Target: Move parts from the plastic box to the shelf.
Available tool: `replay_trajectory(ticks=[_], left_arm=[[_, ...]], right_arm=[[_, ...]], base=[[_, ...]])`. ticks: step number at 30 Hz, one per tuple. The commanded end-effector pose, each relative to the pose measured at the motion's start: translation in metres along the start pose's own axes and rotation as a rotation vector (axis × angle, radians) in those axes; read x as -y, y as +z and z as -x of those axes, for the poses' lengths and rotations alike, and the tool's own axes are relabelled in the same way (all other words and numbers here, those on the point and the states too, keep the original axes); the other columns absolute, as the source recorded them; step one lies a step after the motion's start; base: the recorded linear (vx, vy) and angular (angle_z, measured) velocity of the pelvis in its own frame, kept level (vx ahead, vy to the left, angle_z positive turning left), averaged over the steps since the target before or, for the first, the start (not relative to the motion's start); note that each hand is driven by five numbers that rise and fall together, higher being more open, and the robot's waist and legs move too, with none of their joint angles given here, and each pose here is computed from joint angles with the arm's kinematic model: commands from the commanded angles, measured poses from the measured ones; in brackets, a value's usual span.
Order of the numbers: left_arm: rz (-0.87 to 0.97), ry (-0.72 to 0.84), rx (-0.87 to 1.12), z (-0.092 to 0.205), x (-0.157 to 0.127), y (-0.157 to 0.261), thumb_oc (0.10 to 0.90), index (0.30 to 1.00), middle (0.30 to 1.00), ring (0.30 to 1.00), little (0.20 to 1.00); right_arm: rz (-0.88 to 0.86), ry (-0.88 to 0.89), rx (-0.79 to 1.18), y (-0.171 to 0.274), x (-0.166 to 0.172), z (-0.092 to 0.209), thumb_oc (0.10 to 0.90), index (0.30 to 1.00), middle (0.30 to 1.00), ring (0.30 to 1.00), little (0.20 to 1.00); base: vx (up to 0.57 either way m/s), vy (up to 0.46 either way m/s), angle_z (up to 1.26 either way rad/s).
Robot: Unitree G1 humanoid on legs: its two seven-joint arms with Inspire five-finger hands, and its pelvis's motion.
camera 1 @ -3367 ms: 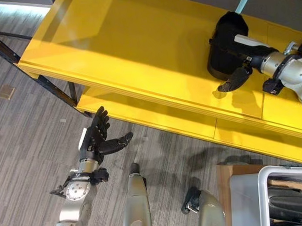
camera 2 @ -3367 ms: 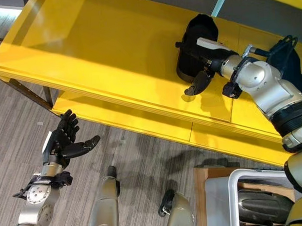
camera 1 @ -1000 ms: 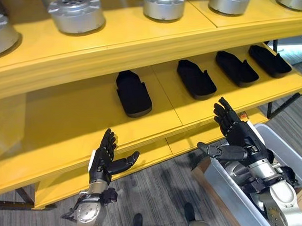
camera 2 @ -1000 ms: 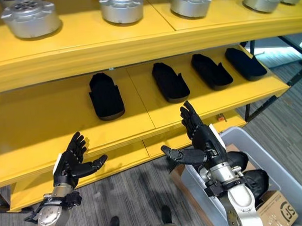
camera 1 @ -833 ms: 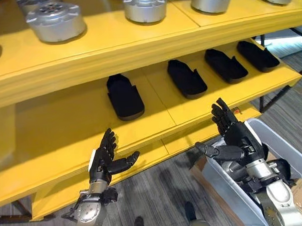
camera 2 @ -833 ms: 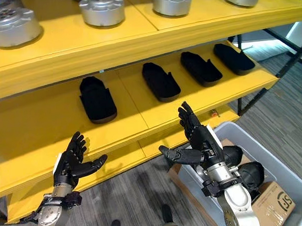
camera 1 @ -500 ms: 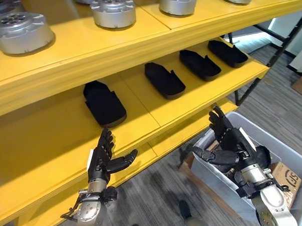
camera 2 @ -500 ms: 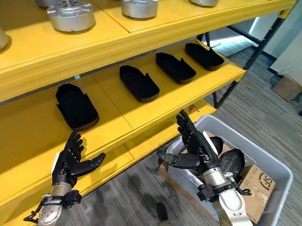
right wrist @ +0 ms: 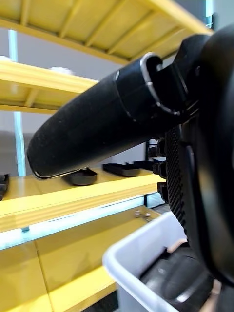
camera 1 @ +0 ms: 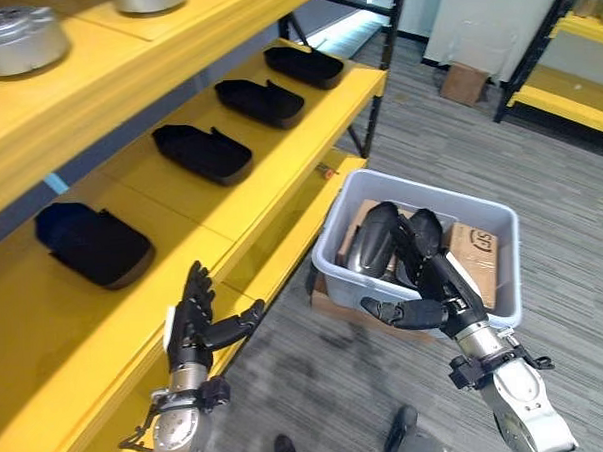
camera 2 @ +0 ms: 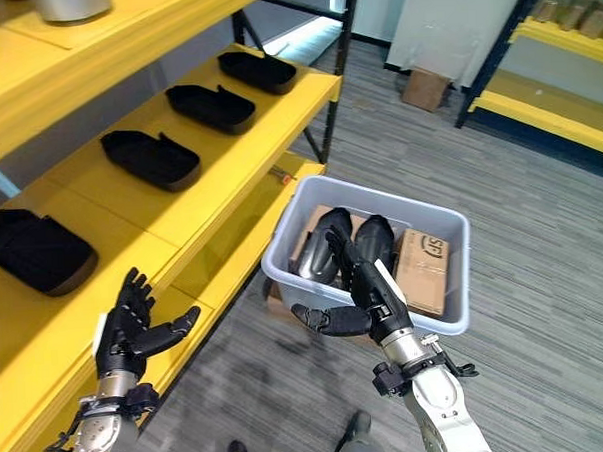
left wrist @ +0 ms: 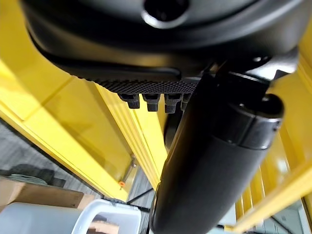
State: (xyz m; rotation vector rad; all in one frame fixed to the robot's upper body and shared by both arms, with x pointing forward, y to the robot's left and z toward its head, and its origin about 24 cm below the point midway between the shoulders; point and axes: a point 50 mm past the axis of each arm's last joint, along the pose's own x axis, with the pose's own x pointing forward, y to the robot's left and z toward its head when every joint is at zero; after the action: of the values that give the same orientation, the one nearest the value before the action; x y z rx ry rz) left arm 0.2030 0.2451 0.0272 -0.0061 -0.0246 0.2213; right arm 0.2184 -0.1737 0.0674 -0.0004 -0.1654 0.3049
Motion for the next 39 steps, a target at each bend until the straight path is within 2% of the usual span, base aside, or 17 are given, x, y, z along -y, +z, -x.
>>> replay_trajectory(ticks=[1, 10, 22, 26, 32, 39], left_arm=[[0.016, -0.062, 0.295, -0.012, 0.011, 0.053, 0.900, 1.000, 1.000, 1.000, 1.000], [0.035, -0.066, 0.260, -0.006, 0.010, 0.047, 0.900, 1.000, 1.000, 1.000, 1.000], [0.064, -0.114, 0.261, -0.007, 0.015, 0.049, 0.900, 1.000, 1.000, 1.000, 1.000], [0.086, -0.113, 0.282, -0.010, 0.019, 0.053, 0.900, 1.000, 1.000, 1.000, 1.000], [0.106, -0.139, 0.302, -0.017, 0.032, 0.057, 0.900, 1.000, 1.000, 1.000, 1.000], [0.098, -0.137, 0.331, -0.020, 0.032, 0.063, 0.900, 1.000, 1.000, 1.000, 1.000]], right_arm=[[0.076, -0.012, 0.262, 0.049, 0.011, -0.013, 0.900, 1.000, 1.000, 1.000, 1.000], [0.074, -0.052, 0.277, 0.054, 0.021, -0.004, 0.900, 1.000, 1.000, 1.000, 1.000], [0.170, -0.079, 0.306, 0.067, 0.031, 0.007, 0.900, 1.000, 1.000, 1.000, 1.000], [0.225, -0.074, 0.339, 0.076, 0.032, 0.002, 0.900, 1.000, 1.000, 1.000, 1.000], [0.303, -0.061, 0.403, 0.085, 0.024, -0.015, 0.900, 1.000, 1.000, 1.000, 1.000], [0.322, -0.069, 0.395, 0.081, 0.019, -0.015, 0.900, 1.000, 1.000, 1.000, 1.000]], base=[[0.12, -0.123, -0.18], [0.09, -0.140, -0.23], [0.08, -0.249, -0.14], [-0.07, -0.198, -0.41], [0.10, 0.134, -0.18], [0.14, 0.278, -0.73]])
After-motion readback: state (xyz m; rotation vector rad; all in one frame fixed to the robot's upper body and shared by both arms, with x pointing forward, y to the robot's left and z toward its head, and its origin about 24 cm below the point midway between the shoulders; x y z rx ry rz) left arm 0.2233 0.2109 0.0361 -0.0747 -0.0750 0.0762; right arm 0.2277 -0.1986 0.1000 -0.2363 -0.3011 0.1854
